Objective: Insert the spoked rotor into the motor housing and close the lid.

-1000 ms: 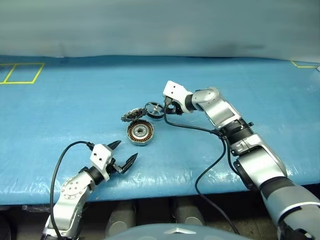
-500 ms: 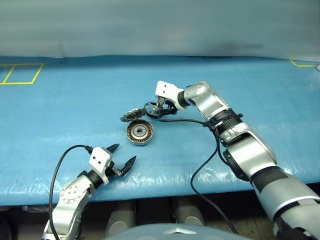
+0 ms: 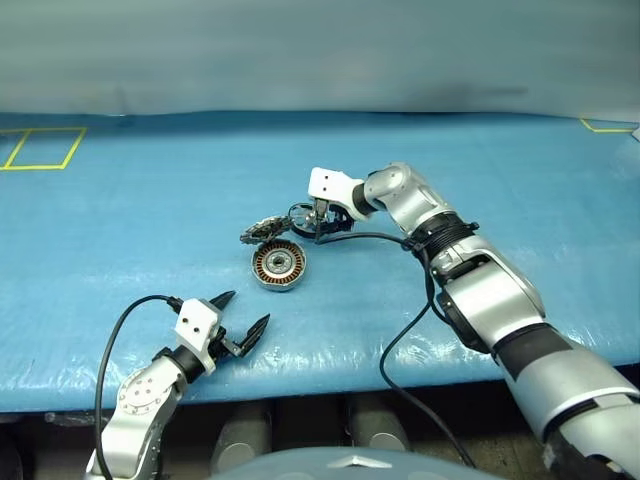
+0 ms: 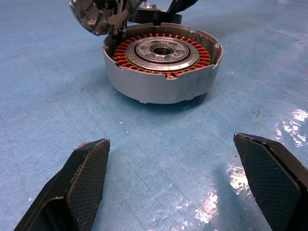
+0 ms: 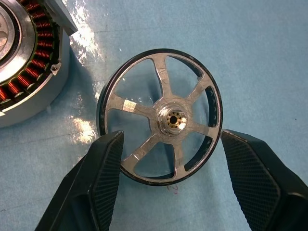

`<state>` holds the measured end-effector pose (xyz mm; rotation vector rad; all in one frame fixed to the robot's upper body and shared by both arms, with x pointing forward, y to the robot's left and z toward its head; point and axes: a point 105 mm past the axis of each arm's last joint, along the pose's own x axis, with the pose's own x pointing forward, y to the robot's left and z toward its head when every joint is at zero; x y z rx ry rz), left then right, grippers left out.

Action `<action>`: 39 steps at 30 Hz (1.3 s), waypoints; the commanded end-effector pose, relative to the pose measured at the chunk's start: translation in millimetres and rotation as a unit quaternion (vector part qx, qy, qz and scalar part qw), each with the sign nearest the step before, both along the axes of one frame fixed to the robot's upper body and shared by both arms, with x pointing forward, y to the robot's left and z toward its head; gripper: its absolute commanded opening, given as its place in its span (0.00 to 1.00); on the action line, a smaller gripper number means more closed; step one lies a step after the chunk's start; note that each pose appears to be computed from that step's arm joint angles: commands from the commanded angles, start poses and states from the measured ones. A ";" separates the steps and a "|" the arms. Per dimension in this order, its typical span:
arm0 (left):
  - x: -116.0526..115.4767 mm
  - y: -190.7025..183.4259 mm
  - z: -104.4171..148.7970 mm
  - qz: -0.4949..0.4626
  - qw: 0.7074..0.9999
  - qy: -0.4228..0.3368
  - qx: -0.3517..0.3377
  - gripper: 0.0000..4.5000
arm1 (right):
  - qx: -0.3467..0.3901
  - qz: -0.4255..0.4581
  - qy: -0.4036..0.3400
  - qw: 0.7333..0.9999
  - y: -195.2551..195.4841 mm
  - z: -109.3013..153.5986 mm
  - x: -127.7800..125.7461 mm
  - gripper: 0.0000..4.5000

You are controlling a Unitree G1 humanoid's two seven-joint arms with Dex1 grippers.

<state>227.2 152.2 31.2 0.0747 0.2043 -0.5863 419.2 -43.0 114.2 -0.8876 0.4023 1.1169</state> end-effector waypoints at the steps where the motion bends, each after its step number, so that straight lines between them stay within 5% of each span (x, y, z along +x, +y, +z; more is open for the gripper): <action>1: 0.6 -2.1 14.7 0.000 0.999 -0.032 -0.002 1.00 | 0.016 0.014 -0.033 0.999 10.9 20.7 5.4 0.75; 31: -5.6 -0.5 9.3 0.015 0.999 -0.029 -0.004 1.00 | 0.022 -0.008 0.003 1.000 9.2 -7.0 2.3 0.75; 36: -5.1 -0.2 8.7 0.014 0.999 -0.030 -0.005 1.00 | 0.015 -0.012 0.019 1.000 5.1 -15.8 -0.6 0.49; 39: -5.0 -0.1 8.1 0.014 0.999 -0.029 -0.005 1.00 | 0.015 -0.014 0.025 0.999 3.3 -19.7 -1.9 0.49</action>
